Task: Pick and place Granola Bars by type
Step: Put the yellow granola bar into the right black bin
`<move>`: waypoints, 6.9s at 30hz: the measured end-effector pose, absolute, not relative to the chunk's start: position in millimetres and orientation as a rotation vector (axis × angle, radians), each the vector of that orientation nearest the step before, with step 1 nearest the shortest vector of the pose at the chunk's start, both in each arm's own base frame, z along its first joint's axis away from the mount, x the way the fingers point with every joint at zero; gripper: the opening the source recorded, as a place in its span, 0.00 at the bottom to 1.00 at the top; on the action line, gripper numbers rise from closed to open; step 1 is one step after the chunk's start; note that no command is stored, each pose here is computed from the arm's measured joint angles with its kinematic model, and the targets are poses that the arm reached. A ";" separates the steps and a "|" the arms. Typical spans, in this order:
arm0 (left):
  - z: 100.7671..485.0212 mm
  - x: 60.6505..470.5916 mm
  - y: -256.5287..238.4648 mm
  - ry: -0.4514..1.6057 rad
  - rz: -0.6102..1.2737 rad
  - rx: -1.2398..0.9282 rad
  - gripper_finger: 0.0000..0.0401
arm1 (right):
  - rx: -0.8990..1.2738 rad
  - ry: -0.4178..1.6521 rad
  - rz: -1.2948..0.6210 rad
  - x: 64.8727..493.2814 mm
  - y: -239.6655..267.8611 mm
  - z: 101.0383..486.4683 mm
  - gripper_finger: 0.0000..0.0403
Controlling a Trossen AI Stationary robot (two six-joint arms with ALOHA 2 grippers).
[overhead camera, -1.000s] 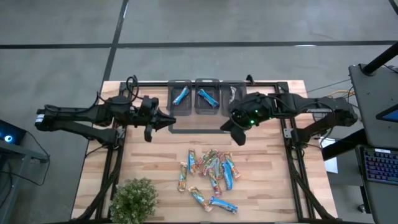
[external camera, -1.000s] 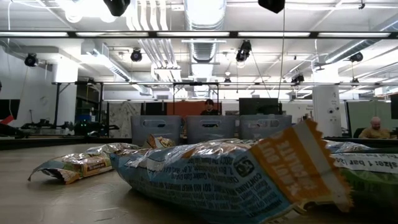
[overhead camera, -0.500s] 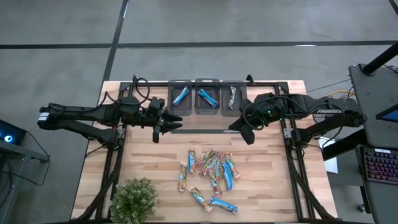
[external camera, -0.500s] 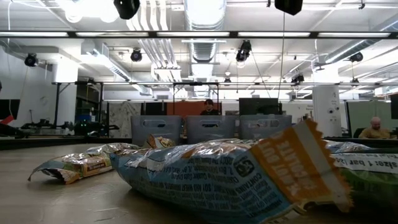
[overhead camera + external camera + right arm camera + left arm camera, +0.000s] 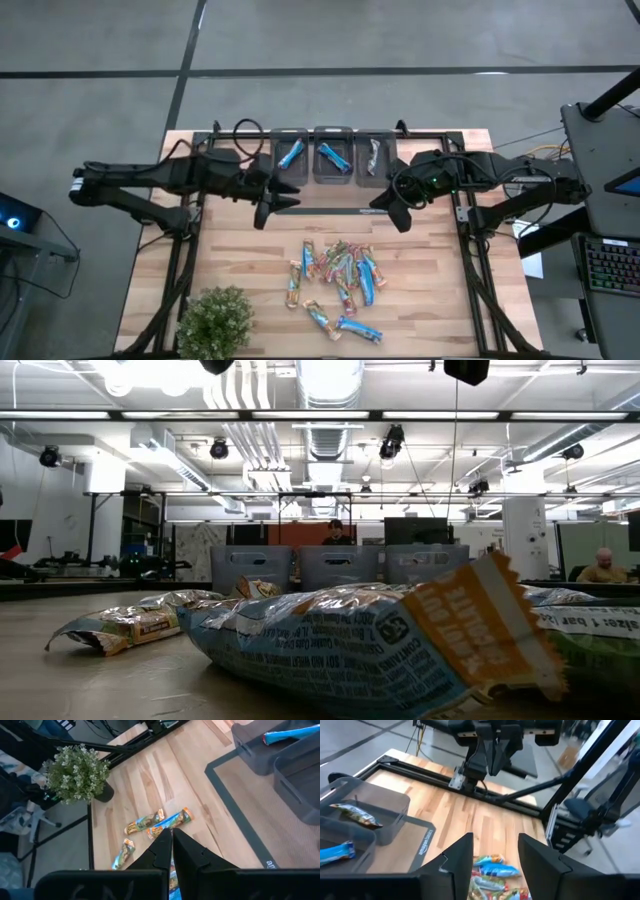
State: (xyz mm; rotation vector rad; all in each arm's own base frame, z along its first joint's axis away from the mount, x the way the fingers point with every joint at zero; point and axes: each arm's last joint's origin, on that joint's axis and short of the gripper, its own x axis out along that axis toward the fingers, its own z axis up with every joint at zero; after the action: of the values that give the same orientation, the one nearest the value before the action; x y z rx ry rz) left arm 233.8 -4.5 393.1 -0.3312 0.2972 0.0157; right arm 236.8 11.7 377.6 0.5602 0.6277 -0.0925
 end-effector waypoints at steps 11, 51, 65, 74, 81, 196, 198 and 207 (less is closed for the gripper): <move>408.1 268.4 -5.7 0.493 0.003 -0.229 0.50 | 0.559 0.632 -0.092 236.6 11.8 377.3 0.02; 307.7 345.1 -17.3 0.973 -0.365 0.525 0.50 | 0.624 0.598 -0.040 190.5 11.3 397.9 0.02; 276.5 354.6 -22.6 1.082 -0.546 0.747 0.50 | 0.626 0.621 -0.051 189.6 11.2 395.3 0.02; 261.4 358.9 -30.1 1.071 -0.635 0.852 0.50 | 0.626 0.624 -0.052 189.8 11.2 394.5 0.02; 243.2 358.3 -40.4 1.068 -0.740 0.954 0.50 | 0.626 0.624 -0.052 189.9 11.2 394.3 0.02; 159.0 361.3 -47.6 1.092 -0.763 0.965 0.28 | 0.630 0.669 -0.100 193.8 10.7 375.5 0.02; 159.0 361.3 -47.6 1.094 -0.759 0.959 0.28 | 0.630 0.669 -0.100 193.8 10.7 375.5 0.02; 167.8 367.3 -48.4 1.072 -0.736 0.951 0.21 | 0.629 0.669 -0.100 193.8 10.6 375.5 0.02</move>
State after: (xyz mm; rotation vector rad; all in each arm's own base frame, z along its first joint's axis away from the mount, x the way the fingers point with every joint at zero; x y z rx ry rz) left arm 367.3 -48.4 167.8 0.9513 1.0718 -0.7362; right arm 193.8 10.6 375.5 0.6294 0.6689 -0.0997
